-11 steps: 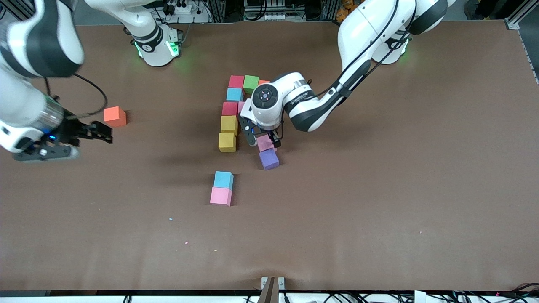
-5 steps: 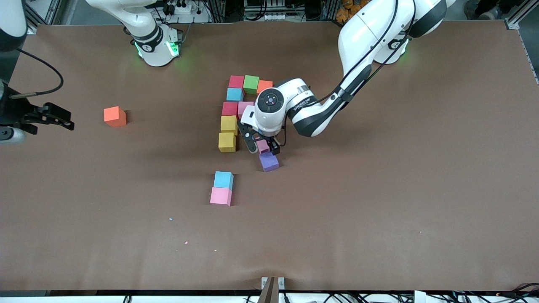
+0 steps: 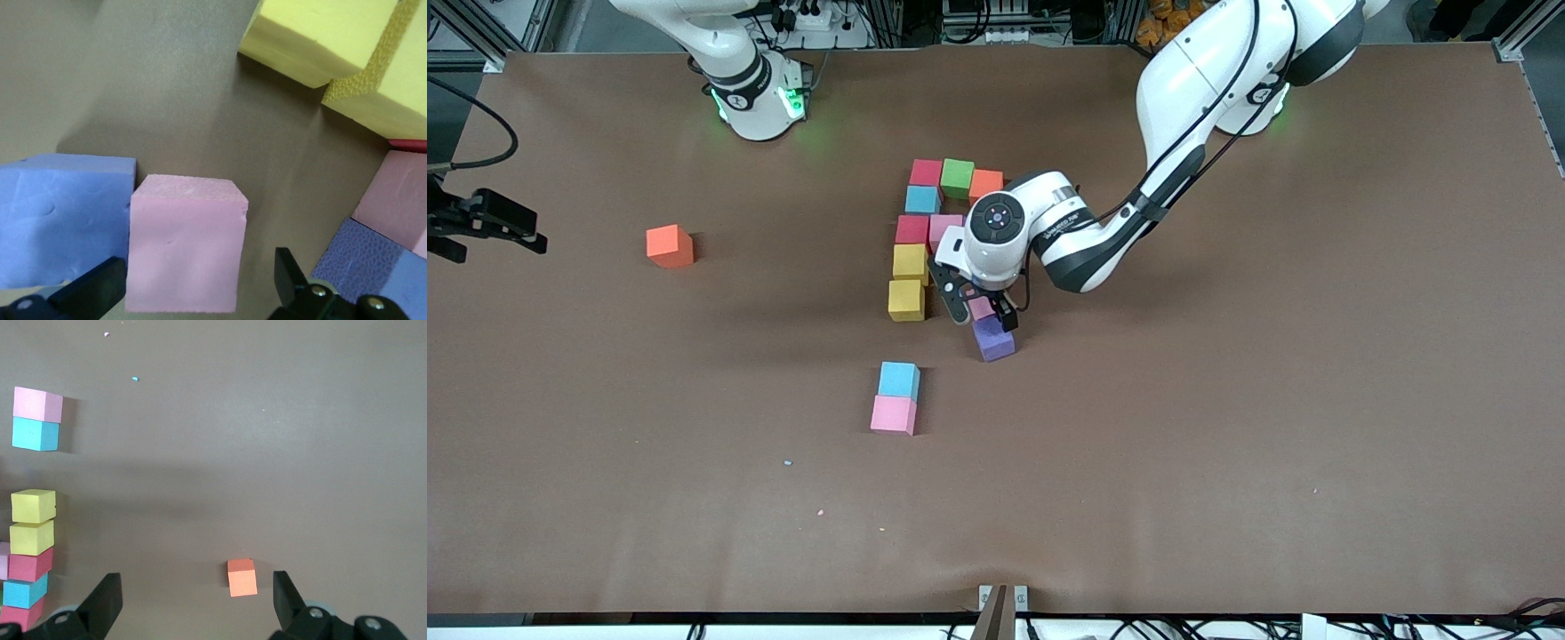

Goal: Arrange 11 blocks into digit 3
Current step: 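Reach the left gripper to the light pink cube and grasp it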

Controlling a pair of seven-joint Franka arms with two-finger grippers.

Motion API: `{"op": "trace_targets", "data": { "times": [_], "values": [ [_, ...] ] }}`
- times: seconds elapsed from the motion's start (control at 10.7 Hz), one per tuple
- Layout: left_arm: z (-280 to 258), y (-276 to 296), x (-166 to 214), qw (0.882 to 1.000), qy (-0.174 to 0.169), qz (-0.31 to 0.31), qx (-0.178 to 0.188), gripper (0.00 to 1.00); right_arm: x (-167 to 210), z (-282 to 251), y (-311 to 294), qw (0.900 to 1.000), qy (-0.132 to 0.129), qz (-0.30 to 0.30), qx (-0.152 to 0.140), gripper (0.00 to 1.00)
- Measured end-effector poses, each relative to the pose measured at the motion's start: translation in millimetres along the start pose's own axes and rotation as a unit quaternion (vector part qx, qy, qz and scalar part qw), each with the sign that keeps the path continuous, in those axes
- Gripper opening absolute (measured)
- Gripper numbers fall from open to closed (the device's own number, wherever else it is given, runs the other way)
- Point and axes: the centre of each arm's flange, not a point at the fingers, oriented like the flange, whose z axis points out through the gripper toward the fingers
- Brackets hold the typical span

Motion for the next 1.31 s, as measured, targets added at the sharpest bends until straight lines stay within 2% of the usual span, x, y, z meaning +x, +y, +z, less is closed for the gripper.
{"op": "trace_targets", "data": {
  "times": [0.75,0.84,1.03,1.13,1.31],
  "values": [
    [15,2,2,1.000,0.012,0.002,0.003,1.00,0,-2,11,1.000,0.011,0.009,-0.001,1.00],
    [17,-1,1,1.000,0.010,0.010,0.004,0.97,-1,-6,6,1.000,0.014,0.005,-0.001,1.00],
    [16,-7,0,1.000,0.012,0.020,0.006,0.85,-12,-20,7,1.000,0.019,0.007,0.000,1.00],
    [15,-5,2,1.000,0.013,0.022,0.006,0.71,-17,-25,6,1.000,0.020,0.006,0.000,1.00],
    [17,6,5,1.000,0.011,0.027,0.006,0.70,-19,-30,-2,1.000,0.023,-0.001,-0.001,1.00]
  ]
}}
